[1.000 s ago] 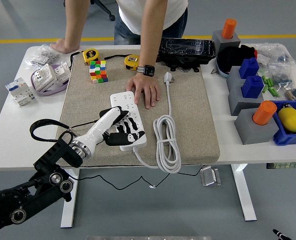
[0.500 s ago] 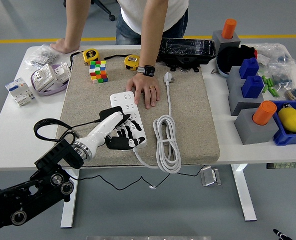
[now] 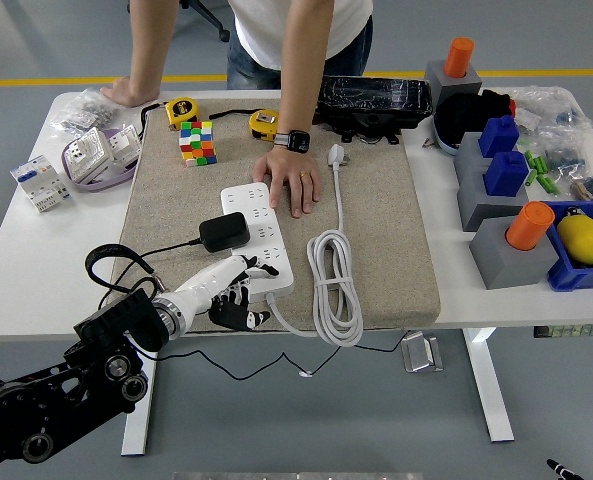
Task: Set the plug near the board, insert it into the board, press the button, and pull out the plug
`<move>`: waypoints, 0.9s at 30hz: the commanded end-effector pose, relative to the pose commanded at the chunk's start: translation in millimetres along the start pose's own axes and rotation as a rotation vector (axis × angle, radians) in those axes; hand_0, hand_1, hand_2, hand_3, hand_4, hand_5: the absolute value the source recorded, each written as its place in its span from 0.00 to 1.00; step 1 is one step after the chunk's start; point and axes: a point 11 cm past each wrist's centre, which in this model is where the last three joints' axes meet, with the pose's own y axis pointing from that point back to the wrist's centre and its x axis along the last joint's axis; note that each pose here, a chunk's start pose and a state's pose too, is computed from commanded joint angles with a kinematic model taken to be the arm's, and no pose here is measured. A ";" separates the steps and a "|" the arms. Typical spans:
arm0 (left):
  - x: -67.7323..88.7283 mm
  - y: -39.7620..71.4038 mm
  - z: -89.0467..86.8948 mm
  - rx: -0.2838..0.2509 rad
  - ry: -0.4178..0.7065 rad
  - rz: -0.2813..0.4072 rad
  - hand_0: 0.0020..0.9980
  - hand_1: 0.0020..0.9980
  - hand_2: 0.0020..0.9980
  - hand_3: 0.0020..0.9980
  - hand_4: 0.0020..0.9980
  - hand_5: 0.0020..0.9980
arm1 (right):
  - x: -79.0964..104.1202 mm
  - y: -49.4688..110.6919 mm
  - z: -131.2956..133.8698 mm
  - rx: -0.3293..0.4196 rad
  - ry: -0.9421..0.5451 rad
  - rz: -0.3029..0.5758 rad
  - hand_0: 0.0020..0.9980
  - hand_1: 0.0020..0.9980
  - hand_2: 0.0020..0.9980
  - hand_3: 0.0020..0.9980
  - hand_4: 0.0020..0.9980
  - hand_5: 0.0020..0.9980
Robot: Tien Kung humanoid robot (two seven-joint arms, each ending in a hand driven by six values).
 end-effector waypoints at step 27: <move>-4.1 -1.5 -14.3 0.102 -0.093 -0.025 0.07 0.07 0.16 0.75 0.77 0.00 | -0.4 0.1 0.2 0.001 -0.008 -0.001 0.60 0.64 0.64 0.55 0.95 0.49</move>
